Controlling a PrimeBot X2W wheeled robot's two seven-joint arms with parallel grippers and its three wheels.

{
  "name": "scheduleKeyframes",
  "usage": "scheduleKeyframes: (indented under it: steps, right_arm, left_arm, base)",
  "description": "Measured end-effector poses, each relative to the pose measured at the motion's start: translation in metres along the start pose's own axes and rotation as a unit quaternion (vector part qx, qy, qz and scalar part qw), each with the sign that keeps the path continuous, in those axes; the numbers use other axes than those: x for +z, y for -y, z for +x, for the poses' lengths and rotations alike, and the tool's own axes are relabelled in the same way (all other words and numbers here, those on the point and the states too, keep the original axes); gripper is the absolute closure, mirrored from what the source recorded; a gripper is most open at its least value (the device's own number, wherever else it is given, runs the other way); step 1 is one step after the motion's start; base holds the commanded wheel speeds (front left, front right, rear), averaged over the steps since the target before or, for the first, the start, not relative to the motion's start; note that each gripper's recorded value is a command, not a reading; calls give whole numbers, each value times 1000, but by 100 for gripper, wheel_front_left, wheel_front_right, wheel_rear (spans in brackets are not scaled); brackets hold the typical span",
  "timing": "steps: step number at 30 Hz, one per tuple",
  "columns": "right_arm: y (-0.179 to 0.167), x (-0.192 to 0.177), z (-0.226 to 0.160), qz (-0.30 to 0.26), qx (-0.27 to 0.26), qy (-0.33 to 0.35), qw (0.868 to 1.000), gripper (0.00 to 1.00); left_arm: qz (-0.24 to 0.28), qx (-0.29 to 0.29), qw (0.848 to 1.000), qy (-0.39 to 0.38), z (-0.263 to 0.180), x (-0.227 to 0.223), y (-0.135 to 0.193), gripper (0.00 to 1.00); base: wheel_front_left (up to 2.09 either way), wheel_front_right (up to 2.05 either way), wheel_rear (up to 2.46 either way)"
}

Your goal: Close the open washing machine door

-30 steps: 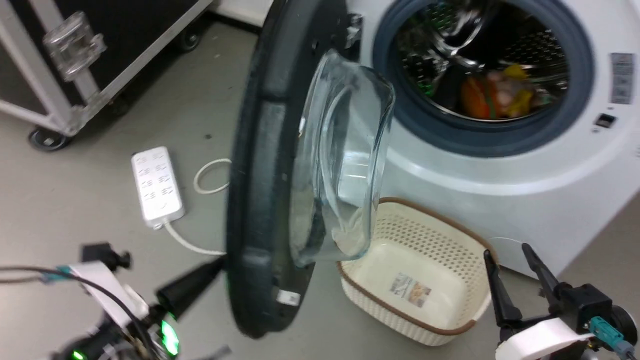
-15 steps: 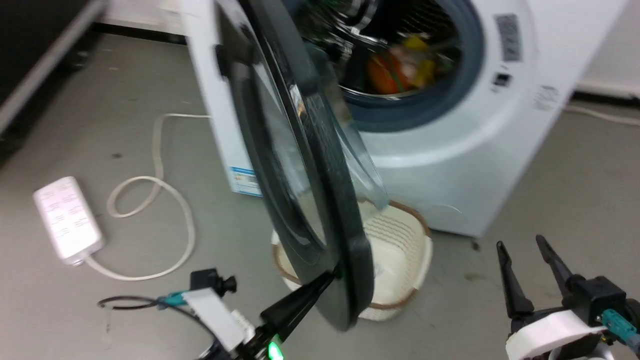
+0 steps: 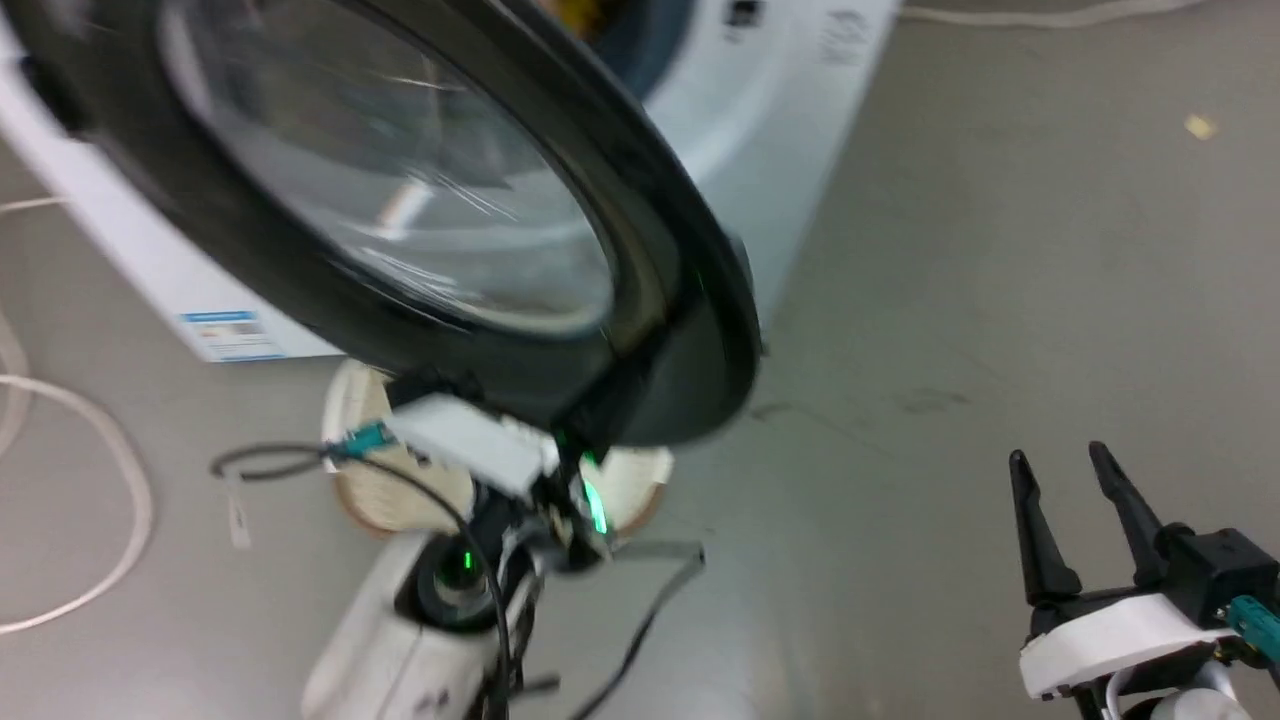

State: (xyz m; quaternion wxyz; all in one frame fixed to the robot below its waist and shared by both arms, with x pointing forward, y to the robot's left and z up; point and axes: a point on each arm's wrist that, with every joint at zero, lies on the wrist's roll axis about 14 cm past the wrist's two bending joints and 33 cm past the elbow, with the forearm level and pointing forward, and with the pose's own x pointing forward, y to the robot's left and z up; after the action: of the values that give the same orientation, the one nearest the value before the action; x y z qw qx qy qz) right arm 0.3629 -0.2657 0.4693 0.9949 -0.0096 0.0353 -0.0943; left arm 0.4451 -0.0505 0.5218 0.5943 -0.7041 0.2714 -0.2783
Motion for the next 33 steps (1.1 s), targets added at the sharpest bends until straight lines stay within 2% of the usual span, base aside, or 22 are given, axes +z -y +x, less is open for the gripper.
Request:
scheduleKeyframes:
  steps: [8, 14, 20, 23, 26, 29, 30, 31, 33]
  right_arm:
    - [34, -25, -21, 2, -55, -38, 998, 0]
    - [40, -36, -28, 0, -67, -58, 996, 0]
    - [28, -29, -19, 5, -46, -42, 998, 0]
    - [19, -21, -12, 5, -30, -26, 999, 0]
    - [7, -11, -7, 7, -12, -7, 1000, 0]
    - [-7, -3, -4, 10, 10, 7, 1000, 0]
    - [-13, -1, -4, 12, 19, 11, 1000, 0]
    - [-19, 1, -4, 12, 28, 14, 999, 0]
    - [-31, 5, -4, 15, 47, 21, 999, 0]
  left_arm:
    - [-12, 4, 1000, 18, 79, 11, -8, 100]
    - [-21, 7, 999, 38, 108, 21, -11, 100]
    - [0, 16, 999, 45, 94, 25, -9, 100]
    - [33, 12, 998, 51, 76, 23, -3, 100]
    - [88, 17, 994, 68, 46, 25, -3, 100]
    - [163, 26, 982, 97, 9, 35, -4, 100]
    - [190, 30, 975, 110, -5, 40, -4, 53]
    - [219, 36, 968, 118, -19, 43, -5, 0]
    - [298, 45, 944, 132, -47, 50, -3, 0]
  base:
    - [0, 0, 0]
    - [0, 0, 0]
    - [0, 0, 0]
    - [0, 0, 0]
    - [0, 0, 0]
    - [0, 0, 0]
    - [0, 0, 0]
    - [0, 0, 0]
    - [0, 0, 0]
